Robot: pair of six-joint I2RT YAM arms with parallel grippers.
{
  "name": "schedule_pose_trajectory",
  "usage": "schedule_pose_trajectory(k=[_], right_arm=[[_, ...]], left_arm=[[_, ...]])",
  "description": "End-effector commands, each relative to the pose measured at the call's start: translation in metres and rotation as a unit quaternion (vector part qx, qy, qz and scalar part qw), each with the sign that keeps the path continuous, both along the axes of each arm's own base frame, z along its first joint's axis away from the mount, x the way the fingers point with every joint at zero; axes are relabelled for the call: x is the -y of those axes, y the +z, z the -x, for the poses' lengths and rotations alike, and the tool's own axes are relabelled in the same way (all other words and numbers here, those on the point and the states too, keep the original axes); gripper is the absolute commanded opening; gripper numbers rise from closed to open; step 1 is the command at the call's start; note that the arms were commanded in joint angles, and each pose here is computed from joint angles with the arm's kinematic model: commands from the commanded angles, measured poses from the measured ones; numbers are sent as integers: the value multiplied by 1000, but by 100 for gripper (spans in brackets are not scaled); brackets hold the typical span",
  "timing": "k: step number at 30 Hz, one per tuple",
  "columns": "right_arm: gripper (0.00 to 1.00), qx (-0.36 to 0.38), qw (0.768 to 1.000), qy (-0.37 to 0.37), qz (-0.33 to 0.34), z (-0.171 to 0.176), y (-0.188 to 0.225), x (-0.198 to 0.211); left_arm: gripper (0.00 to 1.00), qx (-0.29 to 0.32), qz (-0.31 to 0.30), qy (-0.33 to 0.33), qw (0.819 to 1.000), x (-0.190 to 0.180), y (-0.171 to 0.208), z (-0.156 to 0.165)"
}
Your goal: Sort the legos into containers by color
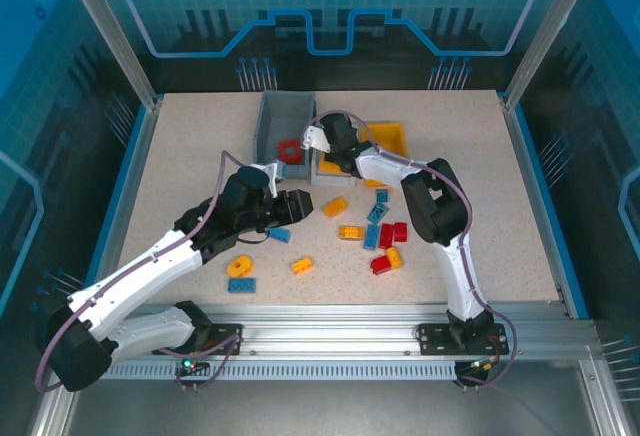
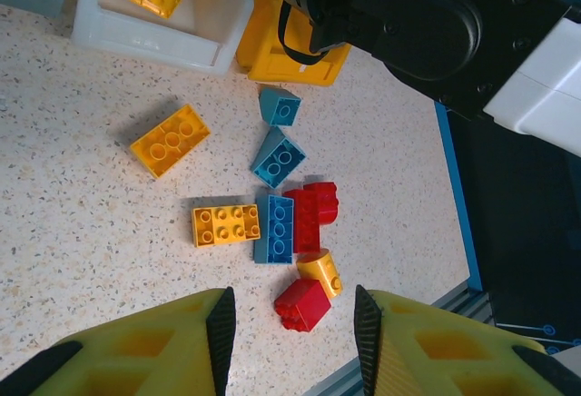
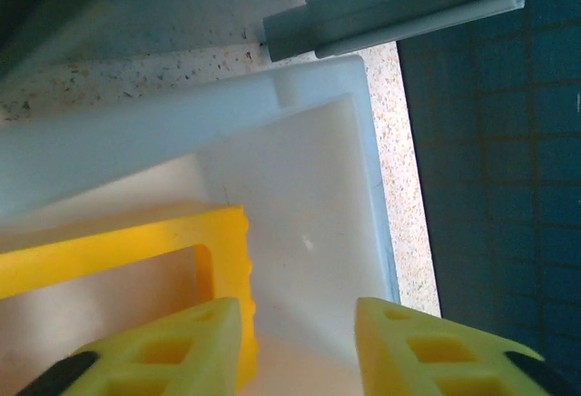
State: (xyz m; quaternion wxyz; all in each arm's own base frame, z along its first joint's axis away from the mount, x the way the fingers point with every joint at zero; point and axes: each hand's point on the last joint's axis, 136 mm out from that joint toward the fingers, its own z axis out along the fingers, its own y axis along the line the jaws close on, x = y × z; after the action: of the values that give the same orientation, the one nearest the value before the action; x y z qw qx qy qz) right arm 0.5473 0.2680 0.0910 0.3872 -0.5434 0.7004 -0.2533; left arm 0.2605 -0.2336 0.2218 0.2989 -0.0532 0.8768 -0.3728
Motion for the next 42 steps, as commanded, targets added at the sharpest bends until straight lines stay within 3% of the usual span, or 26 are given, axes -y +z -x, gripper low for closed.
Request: schedule_pose_trajectory(k=[1, 8, 13, 17, 19, 22, 24, 27, 30, 35, 42], right_arm=[[43, 33, 999, 3, -14, -3, 43, -7], [45, 78, 994, -16, -73, 7, 114, -7], [46, 62, 966, -86, -236, 52, 175, 13], [54, -14, 898, -223, -378, 105, 169, 49], [60, -58, 850, -309, -423, 132, 150, 69], [70, -124, 755, -441, -468, 175, 110, 94], [70, -177, 691, -507, -485, 198, 79, 99], [77, -222, 626, -562, -493, 216, 39, 97], [78, -253, 590, -590, -490, 219, 7, 94], [79, -277, 553, -621, -482, 219, -28, 101], [75, -280, 536, -639, -475, 220, -41, 109]], left_arm=[[43, 12, 8, 6, 1000, 2, 7, -1], [43, 13, 5, 3, 1000, 3, 7, 1], [45, 10, -1, -18, 1000, 16, 4, 3], [46, 15, -12, -45, 999, 35, 0, 6], [47, 23, -25, -62, 998, 45, -3, 10], [48, 45, -49, -85, 994, 58, -6, 18], [49, 60, -63, -97, 991, 67, -10, 24], [50, 86, -76, -111, 987, 77, -12, 32], [52, 104, -81, -122, 984, 86, -14, 41], [54, 110, -67, -131, 983, 92, -18, 49], [54, 112, -72, -130, 983, 90, -18, 49]])
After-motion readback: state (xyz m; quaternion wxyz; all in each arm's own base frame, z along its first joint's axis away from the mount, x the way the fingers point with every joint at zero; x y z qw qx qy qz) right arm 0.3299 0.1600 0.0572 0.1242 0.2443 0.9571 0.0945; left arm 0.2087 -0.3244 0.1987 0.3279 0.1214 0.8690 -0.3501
